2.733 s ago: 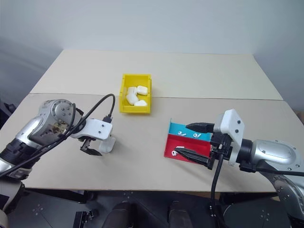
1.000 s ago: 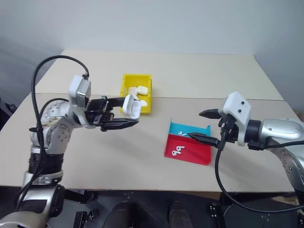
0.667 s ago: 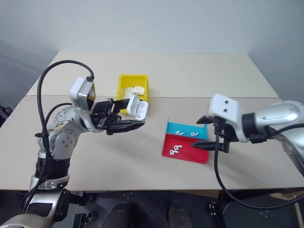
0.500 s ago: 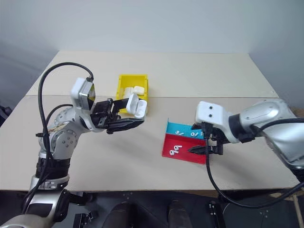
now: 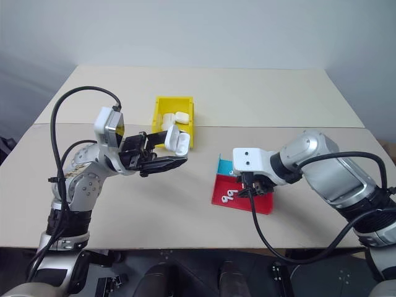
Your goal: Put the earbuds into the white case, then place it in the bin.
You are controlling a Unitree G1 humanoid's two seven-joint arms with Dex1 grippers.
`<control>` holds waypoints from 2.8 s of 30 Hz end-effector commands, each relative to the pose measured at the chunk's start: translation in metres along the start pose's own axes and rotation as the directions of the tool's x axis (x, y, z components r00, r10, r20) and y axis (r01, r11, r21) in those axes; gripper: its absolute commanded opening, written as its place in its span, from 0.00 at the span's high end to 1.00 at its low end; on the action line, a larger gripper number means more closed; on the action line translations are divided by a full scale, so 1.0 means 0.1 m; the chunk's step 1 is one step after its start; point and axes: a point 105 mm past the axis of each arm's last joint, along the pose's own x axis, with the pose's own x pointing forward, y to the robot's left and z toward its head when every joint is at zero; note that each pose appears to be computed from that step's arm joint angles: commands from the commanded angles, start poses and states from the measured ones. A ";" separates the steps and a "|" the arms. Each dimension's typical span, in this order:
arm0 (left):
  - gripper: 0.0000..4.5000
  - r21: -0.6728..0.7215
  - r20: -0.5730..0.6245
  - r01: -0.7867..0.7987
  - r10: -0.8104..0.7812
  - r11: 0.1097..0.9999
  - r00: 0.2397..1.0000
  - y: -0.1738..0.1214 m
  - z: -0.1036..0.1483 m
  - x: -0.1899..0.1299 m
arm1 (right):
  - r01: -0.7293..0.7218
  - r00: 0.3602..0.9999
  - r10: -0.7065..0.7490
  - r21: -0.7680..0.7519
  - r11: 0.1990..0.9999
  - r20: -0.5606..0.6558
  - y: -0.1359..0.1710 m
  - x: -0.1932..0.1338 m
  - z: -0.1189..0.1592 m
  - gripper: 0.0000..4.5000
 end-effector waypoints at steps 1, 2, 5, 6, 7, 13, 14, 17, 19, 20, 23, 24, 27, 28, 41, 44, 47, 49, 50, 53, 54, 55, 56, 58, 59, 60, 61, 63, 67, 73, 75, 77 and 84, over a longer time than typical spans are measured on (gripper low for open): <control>0.38 0.045 0.007 0.013 -0.013 0.999 1.000 -0.05 0.08 0.01 | -0.005 1.000 0.004 -0.071 0.997 -0.009 -0.01 0.04 0.10 0.44; 0.38 0.045 0.006 0.012 -0.013 0.999 1.000 -0.06 0.08 0.01 | -0.013 1.000 0.012 -0.079 0.997 -0.012 -0.01 0.08 0.10 0.44; 0.38 0.047 0.003 0.010 -0.010 0.999 1.000 -0.06 0.08 0.02 | -0.033 0.999 0.029 -0.100 0.994 -0.039 -0.01 0.18 0.09 0.44; 0.38 0.047 0.002 0.009 -0.009 0.999 1.000 -0.06 0.08 0.02 | -0.034 0.998 0.029 -0.102 0.994 -0.049 -0.02 0.21 0.08 0.44; 0.38 0.048 0.001 0.008 -0.008 0.999 1.000 -0.06 0.08 0.02 | -0.039 0.998 0.033 -0.106 0.994 -0.060 -0.03 0.24 0.07 0.44; 0.38 0.053 -0.004 -0.005 0.006 0.999 1.000 -0.08 0.08 0.00 | -0.063 0.992 0.048 -0.129 0.990 -0.120 -0.05 0.36 0.09 0.44; 0.38 0.054 -0.005 -0.008 0.009 0.999 1.000 -0.08 0.09 0.00 | -0.065 0.991 0.049 -0.128 0.990 -0.125 -0.05 0.37 0.09 0.44; 0.38 0.055 -0.010 -0.015 0.016 0.998 1.000 -0.09 0.09 -0.02 | -0.072 0.989 0.053 -0.132 0.989 -0.141 -0.06 0.41 0.08 0.44; 0.38 0.056 -0.013 -0.019 0.020 0.998 1.000 -0.09 0.09 -0.02 | -0.072 0.988 0.053 -0.130 0.989 -0.146 -0.06 0.44 0.07 0.44; 0.38 0.056 -0.014 -0.020 0.021 0.998 1.000 -0.09 0.09 -0.02 | -0.072 0.988 0.053 -0.129 0.989 -0.147 -0.06 0.45 0.07 0.44; 0.38 0.055 -0.017 -0.024 0.025 0.998 1.000 -0.09 0.09 -0.03 | -0.071 0.986 0.050 -0.131 0.989 -0.158 -0.06 0.49 0.05 0.44; 0.38 0.055 -0.017 -0.025 0.026 0.998 1.000 -0.09 0.09 -0.03 | -0.071 0.986 0.049 -0.132 0.989 -0.162 -0.07 0.50 0.04 0.44; 0.38 0.055 -0.019 -0.027 0.028 0.998 0.999 -0.10 0.09 -0.03 | -0.072 0.984 0.050 -0.129 0.989 -0.170 -0.06 0.53 0.02 0.44; 0.38 0.054 -0.020 -0.027 0.028 0.998 0.999 -0.10 0.09 -0.03 | -0.074 0.983 0.051 -0.131 0.989 -0.175 -0.05 0.53 0.00 0.44; 0.38 0.051 -0.029 -0.030 0.032 0.998 0.999 -0.11 0.09 -0.05 | -0.095 0.981 0.070 -0.134 0.986 -0.179 0.01 0.56 -0.03 0.63; 0.38 0.051 -0.033 -0.031 0.033 0.998 0.999 -0.11 0.09 -0.06 | -0.097 0.981 0.072 -0.134 0.986 -0.179 0.02 0.56 -0.03 0.86; 0.38 0.051 -0.037 -0.032 0.034 0.998 0.999 -0.11 0.09 -0.07 | -0.096 0.982 0.072 -0.133 0.986 -0.175 0.02 0.57 -0.03 0.87; 0.38 0.052 -0.039 -0.031 0.033 0.998 0.999 -0.11 0.08 -0.07 | -0.100 0.982 0.077 -0.132 0.986 -0.170 0.03 0.56 -0.02 0.87; 0.38 0.053 -0.040 -0.030 0.032 0.998 0.999 -0.11 0.08 -0.07 | -0.099 0.984 0.078 -0.126 0.987 -0.162 0.03 0.55 -0.01 0.87; 0.38 0.052 -0.044 -0.027 0.030 0.998 0.999 -0.11 0.08 -0.08 | -0.103 0.989 0.093 -0.085 0.991 -0.111 0.04 0.50 0.06 0.87; 0.38 0.051 -0.045 -0.026 0.028 0.998 0.999 -0.11 0.08 -0.08 | -0.109 0.991 0.103 -0.062 0.992 -0.088 0.04 0.47 0.10 0.87; 0.38 0.050 -0.047 -0.023 0.026 0.998 0.999 -0.11 0.08 -0.08 | -0.117 0.992 0.115 -0.039 0.992 -0.057 0.04 0.44 0.14 0.87; 0.38 0.049 -0.049 -0.022 0.024 0.999 0.999 -0.10 0.08 -0.08 | -0.130 0.991 0.130 -0.004 0.992 -0.012 0.05 0.39 0.20 0.87; 0.38 0.047 -0.051 -0.016 0.019 0.999 0.999 -0.10 0.09 -0.08 | -0.149 0.986 0.144 0.064 0.987 0.080 0.05 0.28 0.29 0.87; 0.38 0.047 -0.052 -0.015 0.017 0.999 0.999 -0.10 0.09 -0.08 | -0.149 0.982 0.137 0.093 0.984 0.131 0.04 0.22 0.33 0.87; 0.38 0.046 -0.052 -0.013 0.016 0.999 0.999 -0.09 0.09 -0.08 | -0.145 0.973 0.117 0.132 0.981 0.197 0.02 0.15 0.37 0.87; 0.38 0.046 -0.052 -0.012 0.015 0.999 0.999 -0.08 0.09 -0.08 | -0.137 0.962 0.091 0.166 0.977 0.258 -0.01 0.07 0.39 0.87; 0.38 0.043 -0.050 -0.008 0.011 0.999 0.999 -0.06 0.10 -0.07 | -0.074 0.899 -0.028 0.215 0.974 0.437 -0.11 -0.18 0.49 0.87; 0.38 0.035 -0.030 0.018 -0.017 0.999 0.999 -0.04 0.11 -0.03 | 0.030 0.709 -0.216 0.277 0.960 0.671 -0.19 -0.62 0.61 0.87; 0.38 0.034 -0.018 0.049 -0.049 0.998 0.999 0.03 0.12 0.07 | 0.164 0.456 -0.356 0.316 0.935 0.816 -0.15 -1.05 0.88 0.87; 0.38 0.033 -0.015 0.056 -0.056 0.998 0.998 0.05 0.13 0.09 | 0.184 0.419 -0.366 0.317 0.931 0.831 -0.13 -1.08 0.97 0.87; 0.38 0.034 -0.010 0.066 -0.065 0.997 0.998 0.07 0.14 0.11 | 0.200 0.398 -0.373 0.318 0.927 0.838 -0.12 -1.07 1.06 0.87; 0.38 0.047 -0.002 0.098 -0.098 0.994 0.995 0.09 0.17 0.20 | 0.218 0.371 -0.400 0.340 0.915 0.838 -0.20 -0.92 1.20 0.87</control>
